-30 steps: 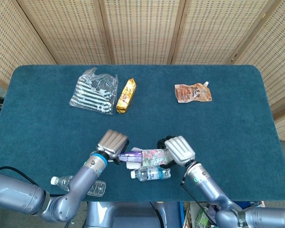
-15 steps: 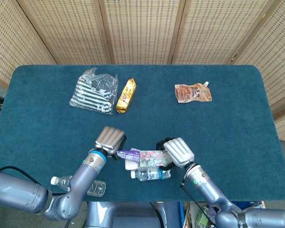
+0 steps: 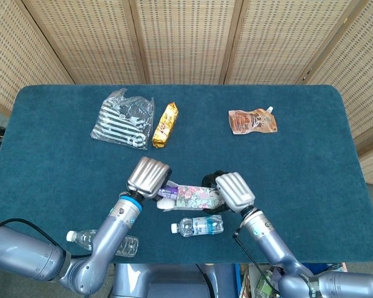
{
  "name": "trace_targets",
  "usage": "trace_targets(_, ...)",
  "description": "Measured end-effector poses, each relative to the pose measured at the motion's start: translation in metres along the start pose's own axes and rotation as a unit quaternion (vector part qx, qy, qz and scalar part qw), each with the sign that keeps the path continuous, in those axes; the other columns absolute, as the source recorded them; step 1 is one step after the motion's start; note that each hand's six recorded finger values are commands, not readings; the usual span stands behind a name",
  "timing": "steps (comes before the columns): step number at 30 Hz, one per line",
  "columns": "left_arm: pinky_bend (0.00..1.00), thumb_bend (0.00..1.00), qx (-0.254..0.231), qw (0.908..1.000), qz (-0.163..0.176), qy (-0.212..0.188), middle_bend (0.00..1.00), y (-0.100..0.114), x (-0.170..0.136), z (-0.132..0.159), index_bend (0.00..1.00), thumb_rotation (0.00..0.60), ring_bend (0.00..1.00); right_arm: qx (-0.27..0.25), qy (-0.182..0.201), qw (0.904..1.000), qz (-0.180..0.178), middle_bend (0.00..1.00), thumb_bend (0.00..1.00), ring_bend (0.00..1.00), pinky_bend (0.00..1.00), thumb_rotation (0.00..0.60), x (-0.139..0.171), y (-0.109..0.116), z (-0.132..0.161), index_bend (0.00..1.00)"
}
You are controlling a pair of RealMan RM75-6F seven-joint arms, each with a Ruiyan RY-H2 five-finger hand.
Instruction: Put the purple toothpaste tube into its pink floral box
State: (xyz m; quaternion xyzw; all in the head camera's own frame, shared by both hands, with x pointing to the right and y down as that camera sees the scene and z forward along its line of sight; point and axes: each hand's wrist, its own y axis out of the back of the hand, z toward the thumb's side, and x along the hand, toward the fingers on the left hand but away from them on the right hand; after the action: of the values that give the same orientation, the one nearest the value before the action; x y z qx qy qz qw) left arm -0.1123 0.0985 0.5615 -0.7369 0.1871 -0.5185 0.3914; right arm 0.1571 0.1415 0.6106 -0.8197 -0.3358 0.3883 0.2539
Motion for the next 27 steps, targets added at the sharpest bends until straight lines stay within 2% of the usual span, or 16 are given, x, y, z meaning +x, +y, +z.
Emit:
trace_targets(5, 0.62, 0.31, 0.030, 0.9978, 0.056, -0.021, 0.68, 0.018, -0.003, 0.009, 0.81, 0.600, 0.58, -0.044, 0.008, 0.9988, -0.020, 0.53, 0.00, 0.39, 0.49, 0.600, -0.002, 0.012, 0.012, 0.59)
trace_targets(8, 0.60, 0.31, 0.051, 0.9938, 0.092, -0.035, 0.63, 0.028, -0.005, 0.015, 0.81, 0.600, 0.54, -0.058, 0.008, 0.9979, -0.029, 0.53, 0.00, 0.39, 0.49, 0.600, -0.001, 0.016, 0.014, 0.59)
trace_targets(10, 0.55, 0.31, 0.067, 0.9905, 0.112, -0.043, 0.56, 0.033, -0.007, 0.018, 0.80, 0.600, 0.47, -0.068, 0.005, 0.9971, -0.033, 0.53, 0.01, 0.39, 0.49, 0.600, -0.001, 0.017, 0.015, 0.59)
trace_targets(12, 0.46, 0.31, 0.081, 0.9874, 0.127, -0.049, 0.44, 0.035, -0.009, 0.021, 0.73, 0.600, 0.36, -0.078, 0.002, 0.9963, -0.037, 0.53, 0.00, 0.39, 0.49, 0.600, -0.001, 0.018, 0.014, 0.59)
trace_targets(15, 0.33, 0.31, 0.111, 0.9811, 0.149, -0.054, 0.25, 0.038, -0.011, 0.023, 0.54, 0.600, 0.21, -0.093, -0.005, 0.9946, -0.046, 0.53, 0.00, 0.39, 0.49, 0.600, -0.001, 0.022, 0.012, 0.59)
trace_targets(20, 0.17, 0.31, 0.150, 0.9737, 0.164, -0.049, 0.05, 0.036, -0.012, 0.018, 0.29, 0.600, 0.04, -0.122, -0.015, 0.9906, -0.061, 0.52, 0.00, 0.39, 0.49, 0.600, -0.002, 0.028, 0.006, 0.59)
trace_targets(22, 0.10, 0.31, 0.161, 0.9726, 0.161, -0.047, 0.00, 0.035, -0.012, 0.015, 0.21, 0.600, 0.00, -0.130, -0.019, 0.9890, -0.068, 0.52, 0.00, 0.39, 0.49, 0.600, -0.002, 0.030, 0.002, 0.59)
trace_targets(27, 0.01, 0.30, 0.173, 0.9706, 0.161, -0.048, 0.00, 0.035, -0.013, 0.012, 0.10, 0.600, 0.00, -0.135, -0.023, 0.9878, -0.074, 0.52, 0.00, 0.39, 0.49, 0.600, -0.004, 0.031, -0.002, 0.59)
